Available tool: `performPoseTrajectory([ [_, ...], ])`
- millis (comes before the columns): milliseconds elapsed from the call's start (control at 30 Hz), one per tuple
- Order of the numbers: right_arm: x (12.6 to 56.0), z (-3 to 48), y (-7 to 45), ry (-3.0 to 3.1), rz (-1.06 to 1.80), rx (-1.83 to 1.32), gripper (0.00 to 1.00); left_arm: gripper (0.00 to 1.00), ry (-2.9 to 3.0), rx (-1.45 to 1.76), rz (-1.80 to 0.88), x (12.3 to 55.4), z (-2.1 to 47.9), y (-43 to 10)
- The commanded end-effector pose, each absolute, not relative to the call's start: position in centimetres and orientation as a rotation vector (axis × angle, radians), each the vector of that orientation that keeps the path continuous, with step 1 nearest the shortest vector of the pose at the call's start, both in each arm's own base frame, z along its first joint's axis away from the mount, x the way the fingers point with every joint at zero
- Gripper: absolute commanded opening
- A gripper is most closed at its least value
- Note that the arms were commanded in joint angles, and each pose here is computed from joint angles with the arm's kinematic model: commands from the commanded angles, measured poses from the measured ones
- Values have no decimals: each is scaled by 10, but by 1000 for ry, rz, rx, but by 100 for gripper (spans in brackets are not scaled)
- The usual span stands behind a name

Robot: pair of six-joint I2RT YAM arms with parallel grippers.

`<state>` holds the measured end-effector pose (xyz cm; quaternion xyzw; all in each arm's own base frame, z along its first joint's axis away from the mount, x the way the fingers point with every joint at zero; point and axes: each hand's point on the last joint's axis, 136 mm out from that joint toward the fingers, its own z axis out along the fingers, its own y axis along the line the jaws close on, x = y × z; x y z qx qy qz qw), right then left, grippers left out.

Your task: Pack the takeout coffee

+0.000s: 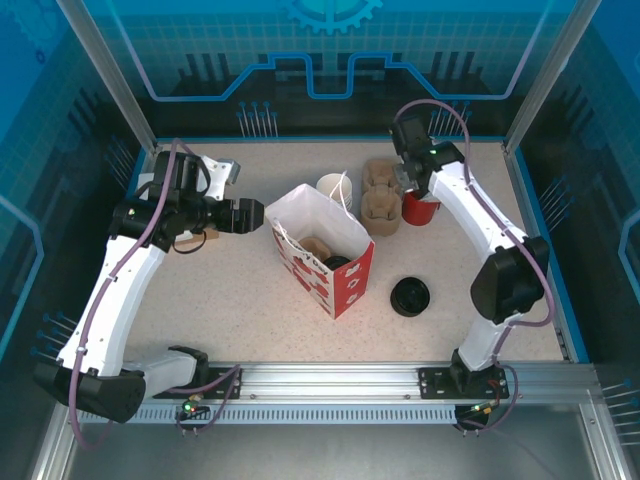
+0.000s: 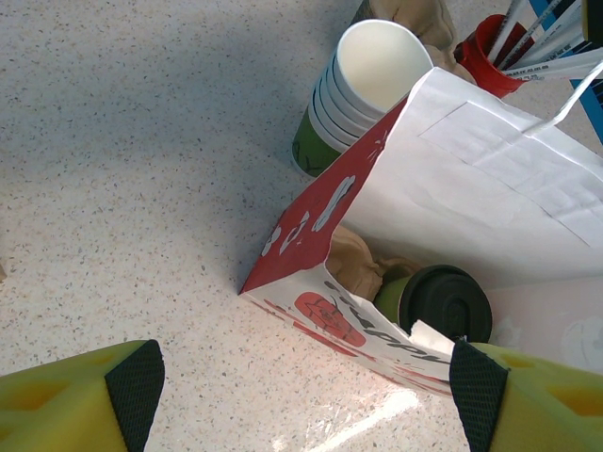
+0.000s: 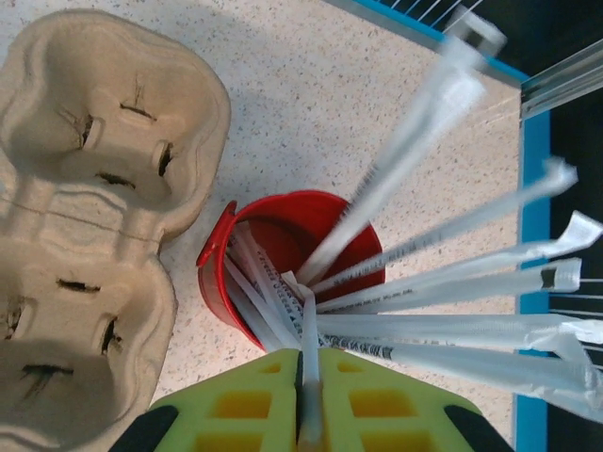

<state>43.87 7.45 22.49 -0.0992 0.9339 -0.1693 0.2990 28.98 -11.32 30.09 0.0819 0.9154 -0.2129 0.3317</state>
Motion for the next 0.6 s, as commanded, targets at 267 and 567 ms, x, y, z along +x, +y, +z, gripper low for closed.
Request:
performPoseTrajectory([
  [267,427,229,95,2490,-176,-306,39,84,2392,189,-582,285,299,-112],
  [567,432,246,83,2470,-191,-283,43,84,2382,188,-581,288,301,-113],
])
